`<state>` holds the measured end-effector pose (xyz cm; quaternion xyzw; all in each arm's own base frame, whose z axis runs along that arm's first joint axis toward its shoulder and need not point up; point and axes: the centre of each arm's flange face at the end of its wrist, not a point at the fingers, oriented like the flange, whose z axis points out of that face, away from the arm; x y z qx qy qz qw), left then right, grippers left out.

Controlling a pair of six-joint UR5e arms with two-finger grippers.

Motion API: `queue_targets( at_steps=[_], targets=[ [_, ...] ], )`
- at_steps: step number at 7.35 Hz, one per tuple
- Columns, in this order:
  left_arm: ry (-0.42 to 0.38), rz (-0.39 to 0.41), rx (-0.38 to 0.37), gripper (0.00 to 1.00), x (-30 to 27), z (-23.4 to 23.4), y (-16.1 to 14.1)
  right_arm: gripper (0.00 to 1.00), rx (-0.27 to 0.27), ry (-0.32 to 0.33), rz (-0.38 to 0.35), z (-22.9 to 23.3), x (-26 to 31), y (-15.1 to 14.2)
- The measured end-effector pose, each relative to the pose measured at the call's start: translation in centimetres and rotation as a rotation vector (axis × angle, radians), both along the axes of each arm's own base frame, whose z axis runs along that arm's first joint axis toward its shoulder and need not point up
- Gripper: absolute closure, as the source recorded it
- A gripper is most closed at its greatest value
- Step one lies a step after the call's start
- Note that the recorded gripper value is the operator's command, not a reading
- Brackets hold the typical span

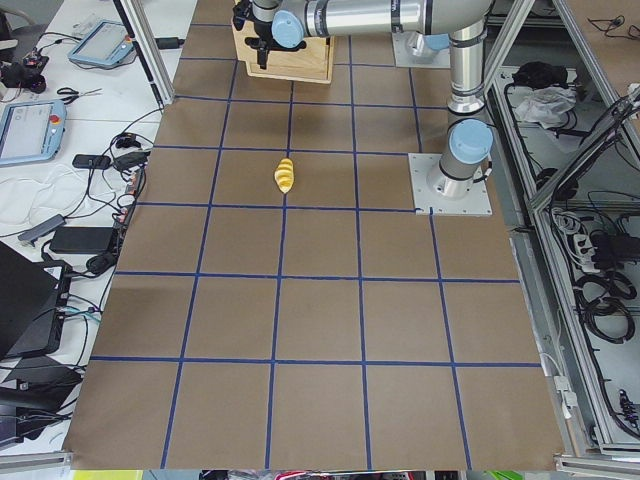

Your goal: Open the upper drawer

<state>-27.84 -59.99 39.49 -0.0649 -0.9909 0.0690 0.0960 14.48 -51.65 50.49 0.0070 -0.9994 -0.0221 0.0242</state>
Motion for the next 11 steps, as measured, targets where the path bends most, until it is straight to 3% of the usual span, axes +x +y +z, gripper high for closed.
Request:
queue_targets(
  at_steps=[6, 9, 11],
  targets=[
    [-0.028, -0.02, -0.019, 0.0, 0.8, 1.2, 0.2, 0.0, 0.0, 0.0, -0.002, 0.0, 0.0, 0.0],
    [-0.076, 0.003, -0.009, 0.0, 2.0, 4.5, 1.7, 0.0, 0.0, 0.0, -0.001, 0.0, 0.0, 0.0],
    [-0.109, 0.06, 0.022, 0.0, 5.7, 8.4, 2.4, 0.0, 0.0, 0.0, -0.001, 0.0, 0.0, 0.0]
  ],
)
